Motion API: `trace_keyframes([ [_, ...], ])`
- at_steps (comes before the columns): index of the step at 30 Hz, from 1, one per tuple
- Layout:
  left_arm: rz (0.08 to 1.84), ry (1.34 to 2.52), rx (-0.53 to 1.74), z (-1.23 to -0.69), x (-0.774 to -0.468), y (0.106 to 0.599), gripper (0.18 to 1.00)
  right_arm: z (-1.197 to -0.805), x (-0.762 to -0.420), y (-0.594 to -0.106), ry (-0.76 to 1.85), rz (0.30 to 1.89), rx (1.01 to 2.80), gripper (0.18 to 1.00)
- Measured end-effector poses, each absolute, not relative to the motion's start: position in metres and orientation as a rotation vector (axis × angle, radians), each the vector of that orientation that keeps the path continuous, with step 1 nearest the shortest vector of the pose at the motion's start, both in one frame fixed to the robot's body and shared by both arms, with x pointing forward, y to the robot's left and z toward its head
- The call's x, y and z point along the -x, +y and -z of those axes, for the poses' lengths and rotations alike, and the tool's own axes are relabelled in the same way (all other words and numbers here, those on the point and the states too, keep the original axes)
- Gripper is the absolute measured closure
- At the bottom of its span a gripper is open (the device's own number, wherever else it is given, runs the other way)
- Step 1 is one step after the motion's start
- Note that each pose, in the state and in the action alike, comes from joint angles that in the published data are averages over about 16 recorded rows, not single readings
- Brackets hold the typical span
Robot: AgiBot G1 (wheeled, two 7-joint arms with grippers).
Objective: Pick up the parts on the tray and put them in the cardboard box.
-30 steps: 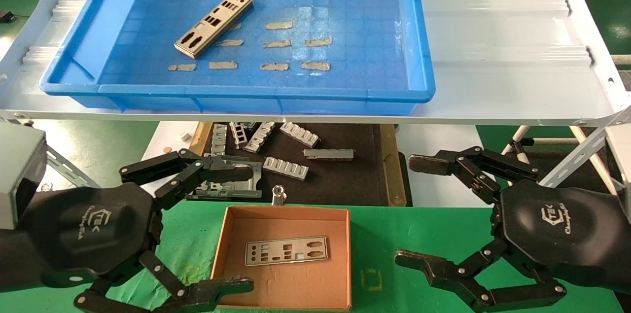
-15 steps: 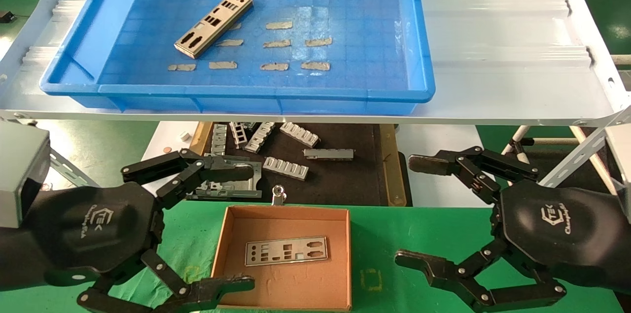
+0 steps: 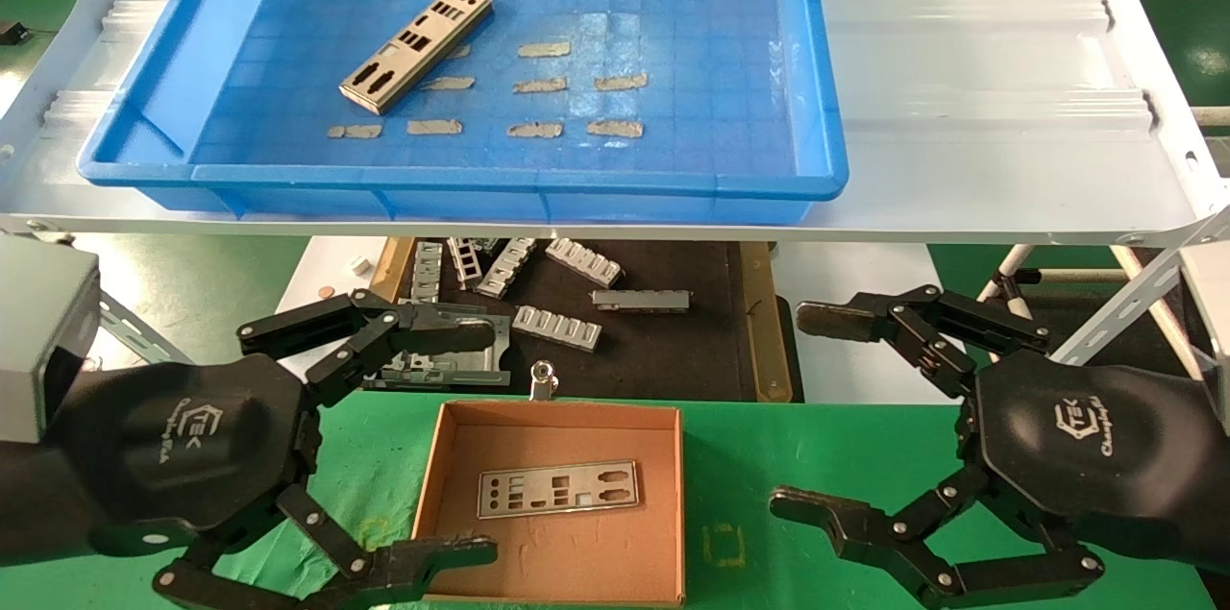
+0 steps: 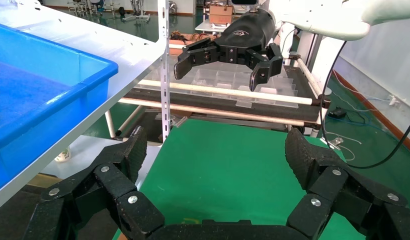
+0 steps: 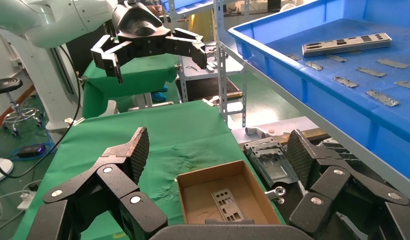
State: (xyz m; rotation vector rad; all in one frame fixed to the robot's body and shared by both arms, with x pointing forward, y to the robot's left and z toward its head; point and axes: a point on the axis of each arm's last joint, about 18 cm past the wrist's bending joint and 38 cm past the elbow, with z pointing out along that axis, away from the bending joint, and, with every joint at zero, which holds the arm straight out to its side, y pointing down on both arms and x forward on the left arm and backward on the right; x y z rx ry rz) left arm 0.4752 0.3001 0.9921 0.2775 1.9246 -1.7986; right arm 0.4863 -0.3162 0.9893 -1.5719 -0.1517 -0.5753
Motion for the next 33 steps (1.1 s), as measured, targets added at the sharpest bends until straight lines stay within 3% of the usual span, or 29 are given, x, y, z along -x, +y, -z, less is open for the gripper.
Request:
trace_keyframes([
  [33,1.798,1.925,-0.277,-0.9920,-0.4755,0.3000,0.184,-0.9893,-0.4863,-0.3162,-0.152,0.575,1.572,0.178],
])
